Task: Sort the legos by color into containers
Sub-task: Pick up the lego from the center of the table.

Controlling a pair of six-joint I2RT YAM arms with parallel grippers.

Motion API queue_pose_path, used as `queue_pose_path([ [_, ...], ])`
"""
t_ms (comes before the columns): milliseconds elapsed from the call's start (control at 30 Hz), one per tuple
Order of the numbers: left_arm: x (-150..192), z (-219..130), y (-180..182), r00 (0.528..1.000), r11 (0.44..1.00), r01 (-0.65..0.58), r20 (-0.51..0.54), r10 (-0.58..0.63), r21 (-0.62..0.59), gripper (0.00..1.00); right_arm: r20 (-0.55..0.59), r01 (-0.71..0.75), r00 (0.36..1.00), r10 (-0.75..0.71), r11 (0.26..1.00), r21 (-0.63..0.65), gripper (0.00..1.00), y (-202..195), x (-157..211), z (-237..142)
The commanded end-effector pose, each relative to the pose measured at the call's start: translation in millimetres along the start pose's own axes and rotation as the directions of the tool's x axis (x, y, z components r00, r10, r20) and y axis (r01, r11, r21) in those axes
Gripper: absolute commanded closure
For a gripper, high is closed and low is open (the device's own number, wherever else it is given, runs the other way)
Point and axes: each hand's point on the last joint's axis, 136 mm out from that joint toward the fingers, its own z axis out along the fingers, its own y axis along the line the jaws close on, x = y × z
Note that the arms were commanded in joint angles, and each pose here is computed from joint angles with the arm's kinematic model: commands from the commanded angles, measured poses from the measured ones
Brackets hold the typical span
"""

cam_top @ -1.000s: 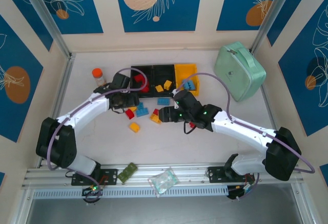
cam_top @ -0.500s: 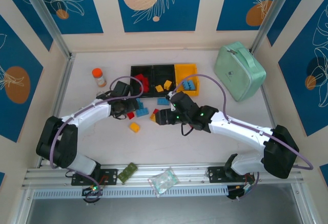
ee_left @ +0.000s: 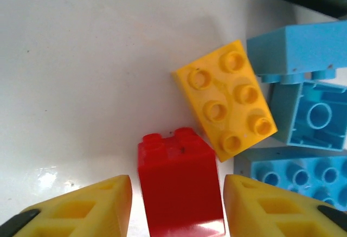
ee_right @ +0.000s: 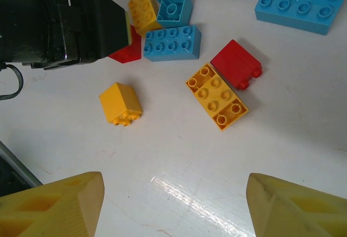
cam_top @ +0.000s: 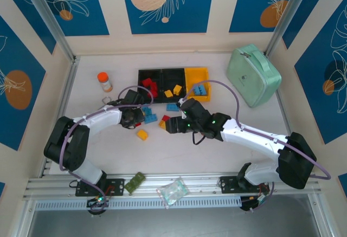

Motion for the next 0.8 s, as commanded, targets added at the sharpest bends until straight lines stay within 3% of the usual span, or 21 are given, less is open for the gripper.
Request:
queue_pose_path([
  [0,6.5,3.7,10.0,1.000,0.999,-0.020,-0.003,0.020,-0.043,0.54,0.021,-0.013,1.000,0.014,1.000,-0.012,0.30,-0.4,-2.7,-5.0],
  [167,9.1,2.5,16.4,0.999,0.997,-0.049,-0.009,0.048,-0.064,0.67,0.024,-0.021,0.999,0.021,1.000,-0.010,0.30,-2.7,-2.1,-4.9],
  [467,2.5,-15.2,16.3,0.993,0.990,-0.120,0.005,0.121,-0.068,0.70,0.028,-0.030,0.999,0.030,0.999,-0.010,0.30,-4.4,-1.1,-5.5],
  [767,-30.2,-57.5,-13.6,0.980,0.983,-0.181,0.087,0.179,0.011,0.69,0.050,-0.023,0.998,0.024,1.000,-0.011,0.30,-4.8,-6.7,-11.2],
])
